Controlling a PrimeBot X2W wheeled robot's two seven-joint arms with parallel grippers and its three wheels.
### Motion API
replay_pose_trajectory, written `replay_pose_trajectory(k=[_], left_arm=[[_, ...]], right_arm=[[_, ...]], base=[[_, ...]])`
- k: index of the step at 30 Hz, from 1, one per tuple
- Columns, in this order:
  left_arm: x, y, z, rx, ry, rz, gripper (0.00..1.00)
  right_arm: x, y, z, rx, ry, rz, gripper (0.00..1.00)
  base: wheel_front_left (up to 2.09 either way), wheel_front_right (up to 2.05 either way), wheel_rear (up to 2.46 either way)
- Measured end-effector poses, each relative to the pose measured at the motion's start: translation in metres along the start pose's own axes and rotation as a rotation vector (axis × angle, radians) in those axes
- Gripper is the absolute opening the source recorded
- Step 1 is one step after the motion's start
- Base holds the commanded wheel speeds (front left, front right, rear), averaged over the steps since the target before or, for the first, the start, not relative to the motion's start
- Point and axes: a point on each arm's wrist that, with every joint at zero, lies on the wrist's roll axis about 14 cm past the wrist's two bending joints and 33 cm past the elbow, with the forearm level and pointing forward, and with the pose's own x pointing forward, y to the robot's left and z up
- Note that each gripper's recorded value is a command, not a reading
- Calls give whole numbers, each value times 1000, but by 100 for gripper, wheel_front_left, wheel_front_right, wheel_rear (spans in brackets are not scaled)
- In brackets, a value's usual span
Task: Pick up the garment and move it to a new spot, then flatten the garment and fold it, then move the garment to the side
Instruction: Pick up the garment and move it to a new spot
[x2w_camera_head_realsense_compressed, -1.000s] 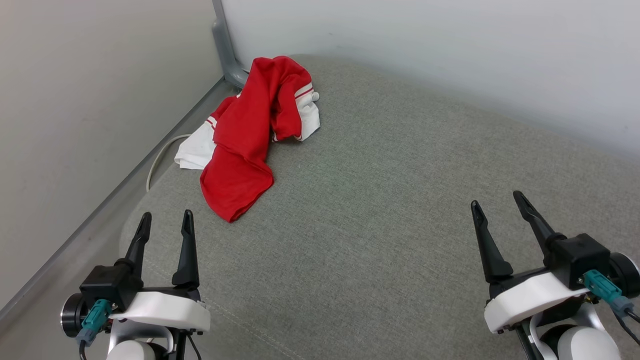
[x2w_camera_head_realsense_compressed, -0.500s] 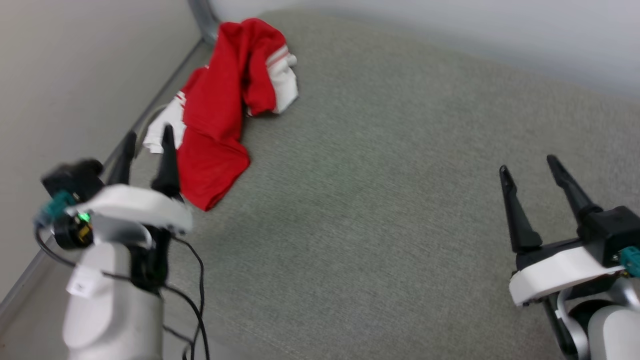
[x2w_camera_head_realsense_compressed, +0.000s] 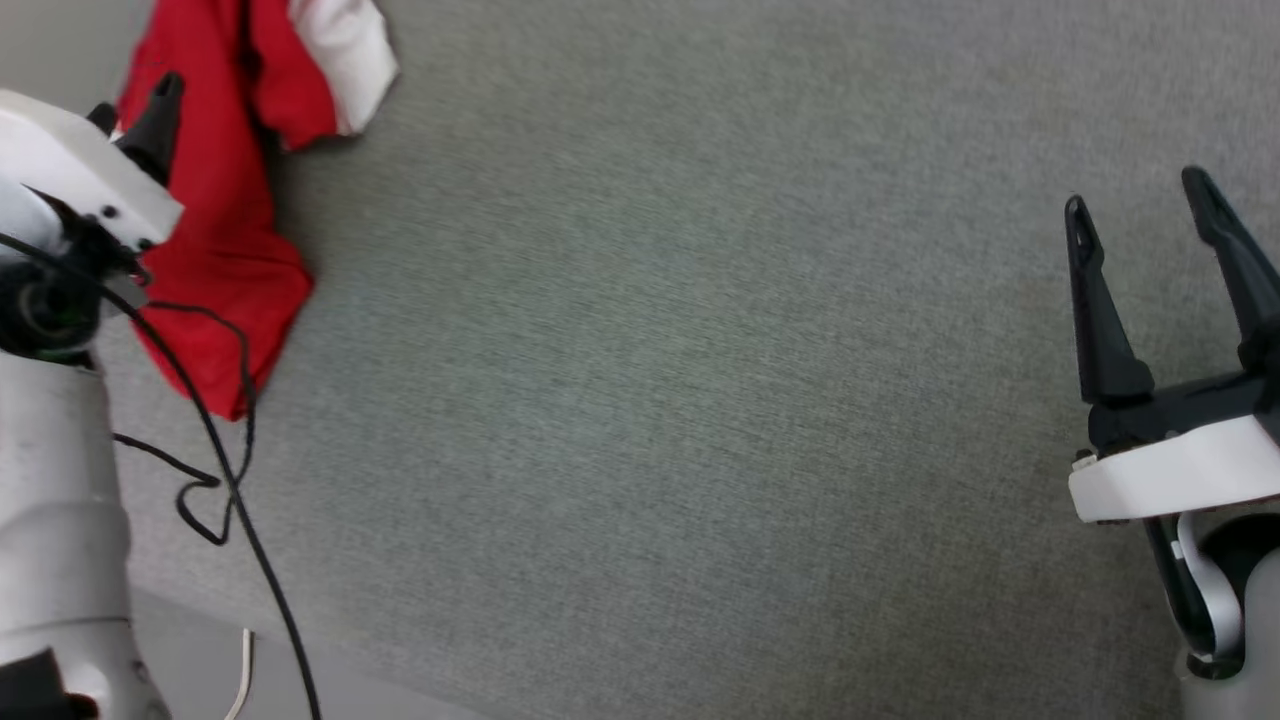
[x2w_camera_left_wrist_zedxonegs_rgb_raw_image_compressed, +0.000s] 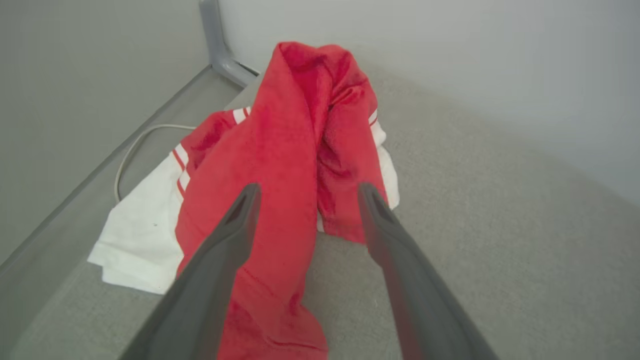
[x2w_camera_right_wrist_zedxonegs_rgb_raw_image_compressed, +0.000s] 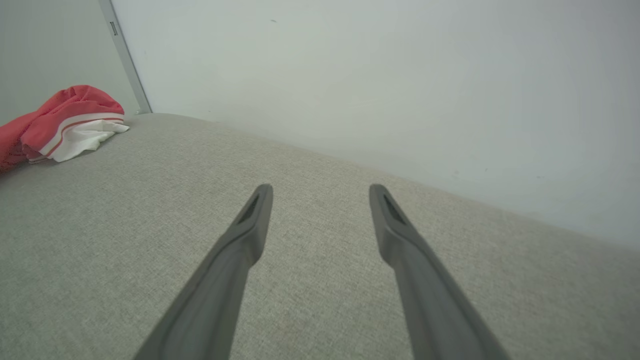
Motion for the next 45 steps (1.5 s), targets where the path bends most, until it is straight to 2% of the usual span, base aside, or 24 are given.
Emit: replay_pose_trajectory(k=[7, 15, 16, 17, 18, 19, 23, 24, 25, 31, 32, 39, 45], left_arm=[[35, 25, -81, -25, 376, 106, 100], [42, 34, -116, -47, 526, 150, 100], [41, 36, -116, -49, 527, 152, 27], [39, 36, -115, -56, 516, 151, 0], [39, 36, -115, -56, 516, 151, 0], [35, 44, -107, -33, 452, 173, 0], [32, 45, -73, 24, 269, 178, 0], [25, 39, -28, 56, 80, 156, 0], [17, 33, -1, 57, -39, 132, 0], [-20, 10, 62, 72, -326, 40, 0], [-41, 2, 83, 89, -433, 7, 0], [-80, -51, 109, 114, -587, -153, 0], [-94, -133, 97, 121, -574, -369, 0]], right_arm=[[3, -20, -32, 10, 48, -35, 100], [-2, -39, -45, 0, 79, -83, 100], [-2, -39, -44, 0, 77, -84, 100], [-2, -39, -41, -2, 71, -86, 100], [-2, -39, -41, -2, 71, -86, 100], [-1, -36, -33, -3, 56, -79, 100], [-3, -31, -17, -9, 26, -72, 100], [-6, -28, -1, -11, -4, -72, 100], [-10, -25, 8, -5, -21, -76, 100], [-31, -23, 39, 2, -71, -107, 100], [-44, -22, 52, 1, -94, -123, 100], [-81, -34, 78, -4, -134, -193, 100], [-116, -53, 88, 12, -154, -270, 100]], base=[[0, 0, 0], [0, 0, 0], [0, 0, 0], [0, 0, 0], [0, 0, 0], [0, 0, 0], [0, 0, 0], [0, 0, 0], [0, 0, 0], [0, 0, 0], [0, 0, 0], [0, 0, 0], [0, 0, 0]])
